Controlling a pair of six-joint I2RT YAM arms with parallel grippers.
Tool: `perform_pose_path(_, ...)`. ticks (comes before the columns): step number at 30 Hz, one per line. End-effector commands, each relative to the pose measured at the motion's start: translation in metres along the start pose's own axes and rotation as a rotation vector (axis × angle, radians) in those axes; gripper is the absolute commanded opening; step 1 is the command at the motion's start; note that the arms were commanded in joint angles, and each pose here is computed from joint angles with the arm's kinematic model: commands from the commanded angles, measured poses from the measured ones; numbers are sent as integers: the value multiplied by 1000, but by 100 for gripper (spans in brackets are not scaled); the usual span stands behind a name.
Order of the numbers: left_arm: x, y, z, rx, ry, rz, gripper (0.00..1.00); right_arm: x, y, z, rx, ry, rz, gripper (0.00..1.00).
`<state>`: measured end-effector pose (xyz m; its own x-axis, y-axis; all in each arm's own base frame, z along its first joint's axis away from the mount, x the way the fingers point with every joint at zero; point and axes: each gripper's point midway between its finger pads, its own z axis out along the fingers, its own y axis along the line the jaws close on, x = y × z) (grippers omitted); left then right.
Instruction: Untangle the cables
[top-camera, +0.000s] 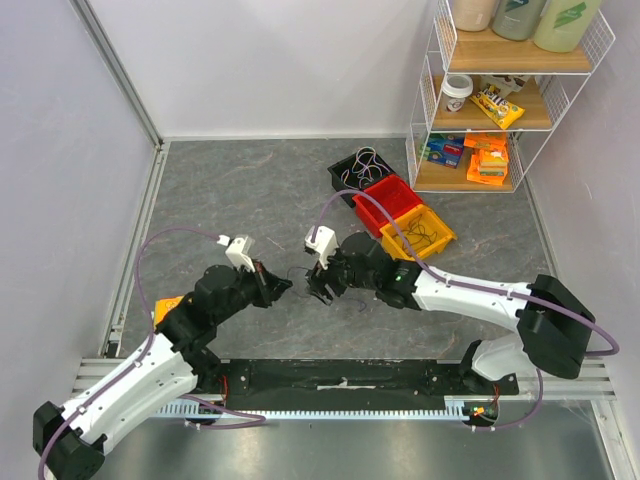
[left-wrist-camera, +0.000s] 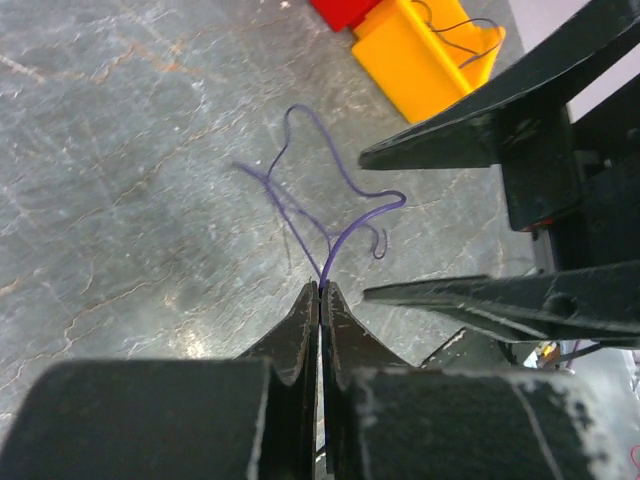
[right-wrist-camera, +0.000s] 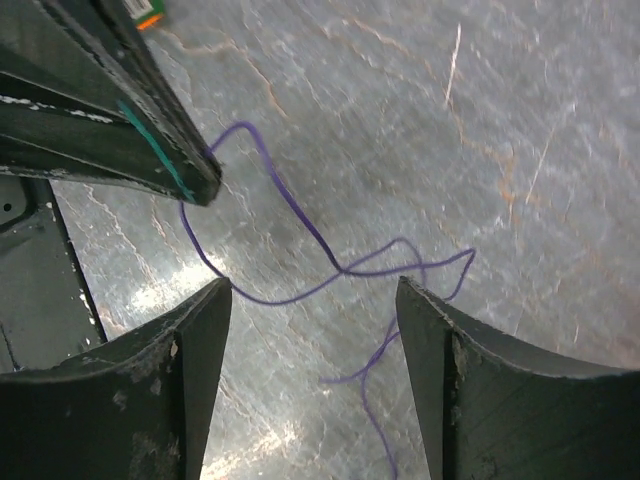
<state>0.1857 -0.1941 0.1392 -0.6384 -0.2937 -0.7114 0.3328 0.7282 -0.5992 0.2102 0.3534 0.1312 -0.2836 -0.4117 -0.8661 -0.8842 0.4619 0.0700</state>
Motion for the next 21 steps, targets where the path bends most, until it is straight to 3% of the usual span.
perform_pose_path(1, -18, -28, -11, 90, 13, 97, 2, -51, 3, 0, 12, -147, -163, 74)
perform_pose_path(10, -37, -55, -27, 148, 29, 164, 2, -90, -10, -29, 196, -238, -183, 71)
perform_pose_path(14, -44, -66, -31, 164, 57, 191, 2, -119, 7, -52, 120, -336, -168, 56)
perform_pose_path(21, -63, -91, -38, 231, 40, 213, 2, -132, 8, -67, 124, -353, -164, 57)
